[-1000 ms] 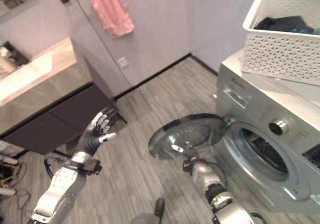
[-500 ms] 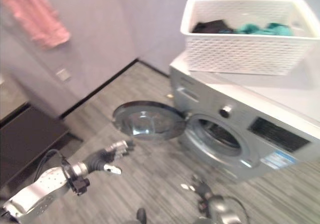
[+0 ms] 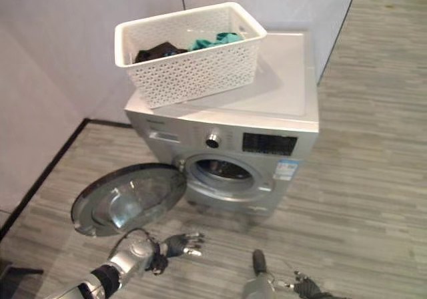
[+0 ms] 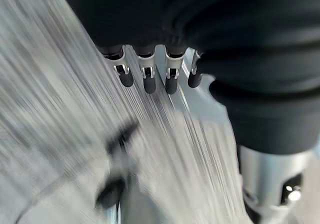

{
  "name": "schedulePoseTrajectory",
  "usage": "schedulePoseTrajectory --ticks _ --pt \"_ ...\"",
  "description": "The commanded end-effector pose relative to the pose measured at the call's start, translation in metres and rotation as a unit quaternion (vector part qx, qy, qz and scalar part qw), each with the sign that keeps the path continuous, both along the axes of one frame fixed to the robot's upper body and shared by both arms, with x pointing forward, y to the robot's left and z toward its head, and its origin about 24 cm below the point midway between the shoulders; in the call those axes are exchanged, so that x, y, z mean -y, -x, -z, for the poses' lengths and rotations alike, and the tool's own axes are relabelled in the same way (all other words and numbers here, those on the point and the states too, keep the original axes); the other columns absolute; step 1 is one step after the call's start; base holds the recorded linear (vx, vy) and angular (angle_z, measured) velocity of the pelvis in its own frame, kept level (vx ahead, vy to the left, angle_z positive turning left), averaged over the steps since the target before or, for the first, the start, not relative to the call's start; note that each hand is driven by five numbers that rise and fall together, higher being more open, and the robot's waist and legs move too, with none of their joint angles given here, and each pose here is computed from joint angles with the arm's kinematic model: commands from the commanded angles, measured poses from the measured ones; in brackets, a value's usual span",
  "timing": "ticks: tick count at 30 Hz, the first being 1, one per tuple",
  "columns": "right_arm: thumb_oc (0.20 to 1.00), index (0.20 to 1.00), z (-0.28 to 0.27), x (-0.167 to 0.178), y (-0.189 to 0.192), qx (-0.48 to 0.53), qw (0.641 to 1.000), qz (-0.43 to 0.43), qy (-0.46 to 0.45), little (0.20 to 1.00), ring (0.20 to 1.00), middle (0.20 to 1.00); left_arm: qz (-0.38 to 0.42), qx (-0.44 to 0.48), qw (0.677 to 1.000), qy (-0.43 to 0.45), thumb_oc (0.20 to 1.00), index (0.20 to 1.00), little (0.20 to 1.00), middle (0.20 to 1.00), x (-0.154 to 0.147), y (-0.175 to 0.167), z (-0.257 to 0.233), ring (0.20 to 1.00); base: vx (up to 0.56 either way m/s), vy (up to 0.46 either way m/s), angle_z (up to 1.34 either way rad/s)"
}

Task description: Grab the laundry basket,head to the washer,open it,put in the laundry and shut it.

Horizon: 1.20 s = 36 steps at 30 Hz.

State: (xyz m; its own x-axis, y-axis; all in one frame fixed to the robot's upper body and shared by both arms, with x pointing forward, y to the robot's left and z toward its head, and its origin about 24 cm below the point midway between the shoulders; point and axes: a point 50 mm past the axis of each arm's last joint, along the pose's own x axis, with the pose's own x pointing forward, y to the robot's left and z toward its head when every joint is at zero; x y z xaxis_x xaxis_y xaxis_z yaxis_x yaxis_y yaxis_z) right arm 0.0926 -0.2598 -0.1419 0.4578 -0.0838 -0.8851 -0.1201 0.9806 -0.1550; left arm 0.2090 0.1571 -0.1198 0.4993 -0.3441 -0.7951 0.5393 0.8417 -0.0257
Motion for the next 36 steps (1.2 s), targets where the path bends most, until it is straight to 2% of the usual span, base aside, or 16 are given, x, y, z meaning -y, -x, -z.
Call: schedulePoseTrajectory --ticks 1,6,8,10,15,18,19,24,26,27,28,31,32,33,34,36 --pt "1.000 1.000 -0.014 -0.008 -0.037 0.076 0.997 0.007 -0.020 1.000 1.000 1.000 -0.030 0.069 0.992 -0.097 1.000 1.000 1.000 1.000 -0.028 -0.031 -0.016 1.000 0.00 -0.056 -0.37" --pt "1.000 1.000 -0.044 -0.016 -0.070 0.173 0.983 -0.034 -0.045 1.000 1.000 1.000 -0.095 0.025 0.950 -0.297 1.000 1.000 1.000 1.000 -0.108 -0.017 -0.020 1.000 -0.01 -0.054 -0.28" --pt "1.000 1.000 -0.050 -0.014 -0.073 0.188 0.980 -0.036 -0.044 1.000 1.000 1.000 -0.110 0.027 0.942 -0.315 1.000 1.000 1.000 1.000 -0.120 -0.016 -0.024 1.000 -0.03 -0.051 -0.28" --pt "1.000 1.000 -0.065 -0.008 -0.074 0.237 0.970 -0.015 -0.047 1.000 1.000 1.000 -0.186 0.094 0.915 -0.345 1.000 1.000 1.000 1.000 -0.149 -0.039 -0.054 1.000 -0.07 -0.099 -0.15" --pt "1.000 1.000 -0.075 0.000 -0.078 0.261 0.965 -0.008 -0.030 1.000 1.000 1.000 -0.250 0.124 0.897 -0.342 1.000 1.000 1.000 1.000 -0.162 -0.040 -0.064 1.000 0.02 -0.084 0.21" --pt "1.000 1.000 -0.085 0.008 -0.083 0.288 0.957 0.008 -0.022 1.000 1.000 1.000 -0.334 0.108 0.879 -0.324 1.000 1.000 1.000 1.000 -0.178 -0.019 -0.058 1.000 0.18 -0.156 -0.15" --pt "1.000 1.000 -0.093 0.014 -0.087 0.311 0.950 0.028 -0.014 1.000 1.000 1.000 -0.369 0.091 0.870 -0.314 1.000 1.000 1.000 1.000 -0.185 0.000 -0.050 1.000 0.22 -0.209 -0.38" --pt "1.000 1.000 -0.117 0.046 -0.090 0.370 0.921 0.111 0.041 1.000 1.000 1.000 -0.390 0.091 0.865 -0.301 1.000 1.000 1.000 1.000 -0.186 0.008 -0.046 1.000 0.11 -0.180 -0.72" --pt "1.000 1.000 -0.136 0.066 -0.090 0.411 0.894 0.164 0.074 1.000 1.000 1.000 -0.378 0.096 0.873 -0.293 1.000 1.000 1.000 1.000 -0.174 0.003 -0.043 1.000 0.17 0.214 0.62" --pt "1.000 1.000 -0.162 0.086 -0.092 0.458 0.857 0.201 0.125 1.000 1.000 1.000 -0.365 0.112 0.883 -0.273 1.000 1.000 1.000 1.000 -0.156 -0.005 -0.039 1.000 0.17 0.247 1.23" --pt "1.000 1.000 -0.162 0.087 -0.091 0.458 0.857 0.202 0.127 1.000 1.000 1.000 -0.364 0.112 0.884 -0.272 1.000 1.000 1.000 1.000 -0.155 -0.005 -0.038 1.000 0.16 0.258 1.25" --pt "1.000 1.000 -0.208 0.101 -0.105 0.538 0.785 0.229 0.207 1.000 1.000 1.000 -0.364 0.155 0.887 -0.238 1.000 1.000 1.000 1.000 -0.137 -0.018 -0.043 1.000 0.04 0.191 0.31" --pt "1.000 1.000 -0.208 0.101 -0.105 0.538 0.785 0.229 0.207 1.000 1.000 1.000 -0.364 0.155 0.887 -0.238 1.000 1.000 1.000 1.000 -0.137 -0.018 -0.043 1.000 0.36 0.421 -0.46" --pt "1.000 1.000 -0.251 0.105 -0.107 0.600 0.717 0.236 0.265 1.000 1.000 1.000 -0.363 0.163 0.890 -0.221 1.000 1.000 1.000 1.000 -0.131 -0.007 -0.037 1.000 0.28 0.309 -0.54" --pt "1.000 1.000 -0.251 0.105 -0.107 0.600 0.717 0.237 0.265 1.000 1.000 1.000 -0.363 0.163 0.890 -0.221 1.000 1.000 1.000 1.000 -0.131 -0.007 -0.038 1.000 0.38 0.425 -0.63" --pt "1.000 1.000 -0.279 0.102 -0.110 0.634 0.677 0.220 0.301 1.000 1.000 1.000 -0.362 0.171 0.891 -0.217 1.000 1.000 1.000 1.000 -0.131 -0.006 -0.039 1.000 0.25 0.314 -0.28"
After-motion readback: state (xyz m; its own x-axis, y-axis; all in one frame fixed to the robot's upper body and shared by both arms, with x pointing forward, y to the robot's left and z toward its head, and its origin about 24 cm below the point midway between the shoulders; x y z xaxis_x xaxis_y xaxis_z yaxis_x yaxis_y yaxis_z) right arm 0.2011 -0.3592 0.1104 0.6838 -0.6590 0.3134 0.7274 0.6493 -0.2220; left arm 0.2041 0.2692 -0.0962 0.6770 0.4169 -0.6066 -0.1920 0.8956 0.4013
